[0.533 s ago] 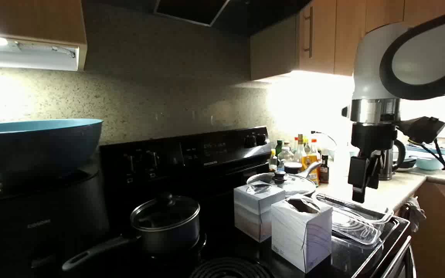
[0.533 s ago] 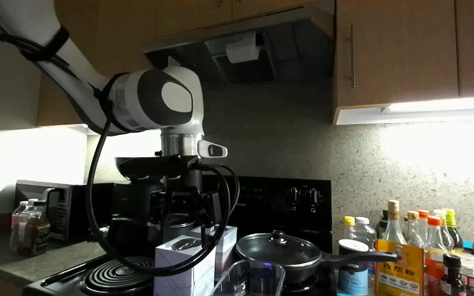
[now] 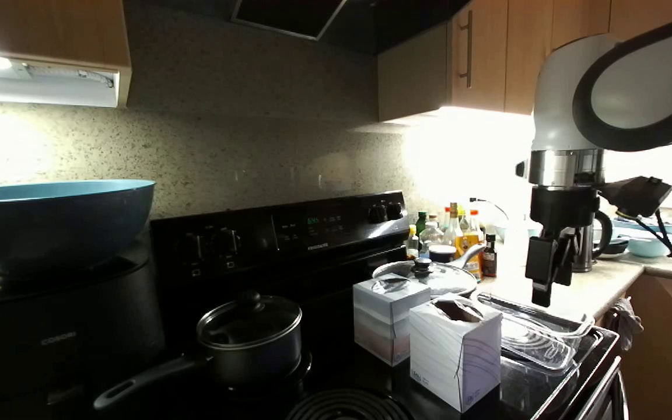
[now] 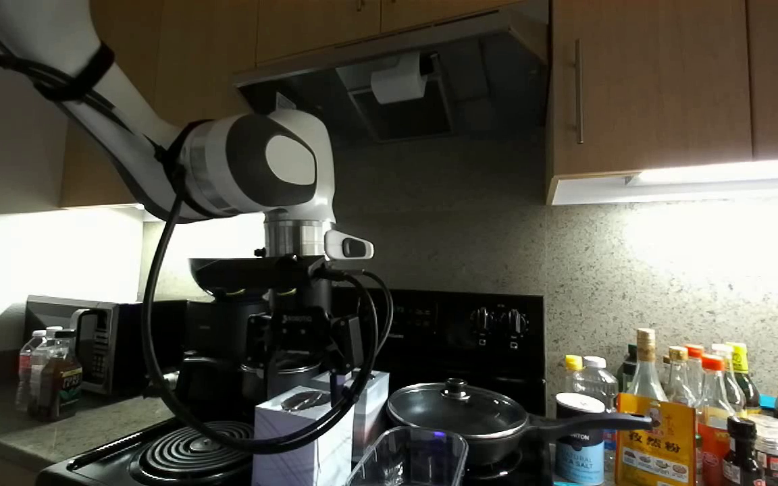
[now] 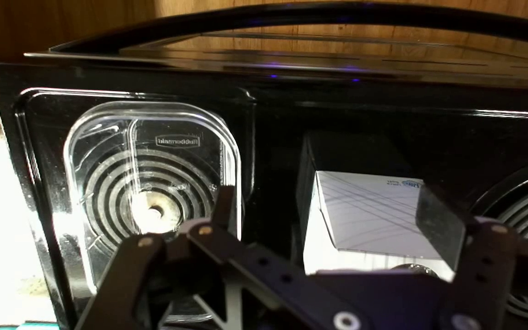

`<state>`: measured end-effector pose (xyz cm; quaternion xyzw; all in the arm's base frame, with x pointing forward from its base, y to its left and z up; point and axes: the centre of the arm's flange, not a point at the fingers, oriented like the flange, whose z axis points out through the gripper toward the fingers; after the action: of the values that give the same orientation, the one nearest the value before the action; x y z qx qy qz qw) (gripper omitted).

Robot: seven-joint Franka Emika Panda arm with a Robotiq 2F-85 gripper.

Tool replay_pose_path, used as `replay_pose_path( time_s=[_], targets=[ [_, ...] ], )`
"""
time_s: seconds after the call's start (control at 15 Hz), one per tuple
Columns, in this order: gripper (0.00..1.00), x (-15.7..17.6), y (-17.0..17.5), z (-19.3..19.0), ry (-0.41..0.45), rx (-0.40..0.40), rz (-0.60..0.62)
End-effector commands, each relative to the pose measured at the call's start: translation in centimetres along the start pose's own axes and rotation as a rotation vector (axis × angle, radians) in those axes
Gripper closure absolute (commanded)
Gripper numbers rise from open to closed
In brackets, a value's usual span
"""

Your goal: Remove the bowl from the stove

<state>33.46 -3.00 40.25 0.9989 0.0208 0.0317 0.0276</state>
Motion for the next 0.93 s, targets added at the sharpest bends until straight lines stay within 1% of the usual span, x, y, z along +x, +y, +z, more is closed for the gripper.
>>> replay_pose_path(
  time_s=[0.0,0.07,0.13,0.33,0.6,0.67,0.73,0.87],
  targets=[
    [0.00,0.9,1.7,-0.1,0.005,-0.005,0.040],
    [0.00,1.3,2.9,-0.3,0.005,-0.023,0.071],
    [0.00,1.5,3.8,-0.4,0.002,-0.025,0.084],
    [0.00,1.9,8.1,-0.3,-0.029,-0.038,0.156],
    [0.00,2.8,12.7,1.9,-0.095,-0.032,0.229],
    [0.00,3.1,13.3,2.5,-0.110,-0.025,0.252],
    [0.00,1.3,11.7,1.2,-0.066,-0.017,0.242],
    [0.00,1.6,12.1,1.8,-0.083,-0.014,0.250]
  ],
)
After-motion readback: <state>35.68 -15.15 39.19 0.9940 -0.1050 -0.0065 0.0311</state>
